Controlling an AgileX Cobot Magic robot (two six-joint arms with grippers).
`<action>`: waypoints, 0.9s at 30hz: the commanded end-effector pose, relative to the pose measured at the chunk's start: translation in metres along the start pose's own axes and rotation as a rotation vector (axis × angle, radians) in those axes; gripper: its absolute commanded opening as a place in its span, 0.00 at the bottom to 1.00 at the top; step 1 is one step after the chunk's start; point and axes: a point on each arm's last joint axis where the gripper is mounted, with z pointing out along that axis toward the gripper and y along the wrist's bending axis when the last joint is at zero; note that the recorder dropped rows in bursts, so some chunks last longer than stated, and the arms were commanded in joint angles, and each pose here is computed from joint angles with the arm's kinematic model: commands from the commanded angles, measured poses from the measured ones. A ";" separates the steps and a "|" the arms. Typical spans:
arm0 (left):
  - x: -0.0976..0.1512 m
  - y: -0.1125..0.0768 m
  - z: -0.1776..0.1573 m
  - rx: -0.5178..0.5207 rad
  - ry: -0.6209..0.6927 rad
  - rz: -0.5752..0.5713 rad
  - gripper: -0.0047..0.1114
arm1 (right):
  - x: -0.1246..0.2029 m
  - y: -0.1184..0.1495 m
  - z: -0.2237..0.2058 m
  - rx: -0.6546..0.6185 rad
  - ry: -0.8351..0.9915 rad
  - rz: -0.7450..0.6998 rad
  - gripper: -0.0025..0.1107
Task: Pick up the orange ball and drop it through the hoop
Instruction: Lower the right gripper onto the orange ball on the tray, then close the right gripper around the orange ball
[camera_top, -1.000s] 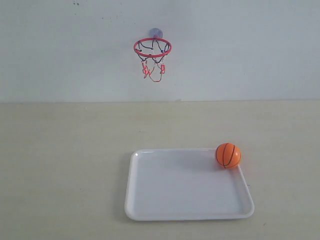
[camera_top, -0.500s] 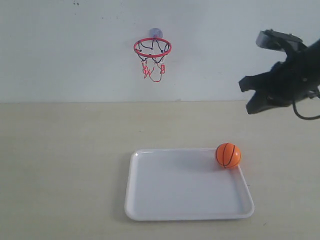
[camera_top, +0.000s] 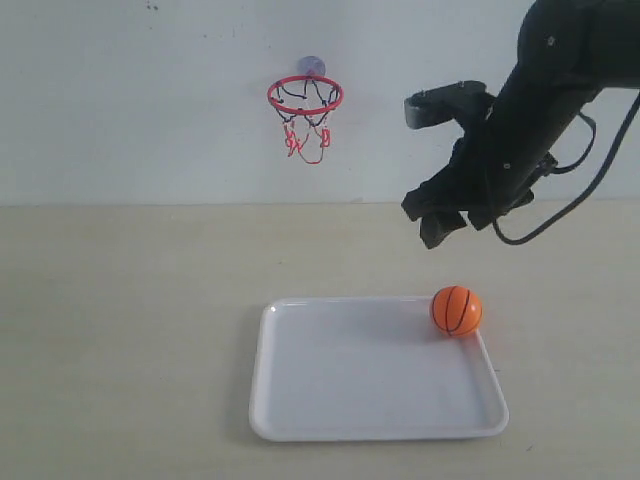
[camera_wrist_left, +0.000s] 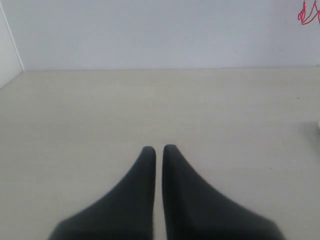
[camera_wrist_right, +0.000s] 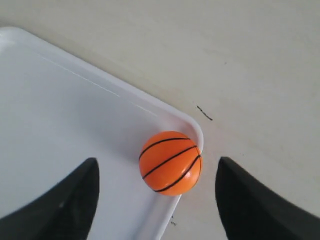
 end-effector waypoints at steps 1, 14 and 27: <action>0.001 0.000 0.000 -0.002 0.001 -0.005 0.08 | 0.002 -0.003 0.020 0.036 0.048 0.057 0.58; 0.001 0.000 0.000 -0.002 0.001 -0.005 0.08 | 0.014 -0.005 0.069 0.028 0.171 0.209 0.58; 0.001 0.000 0.000 -0.002 0.001 -0.005 0.08 | 0.022 -0.005 0.094 0.029 0.226 0.254 0.58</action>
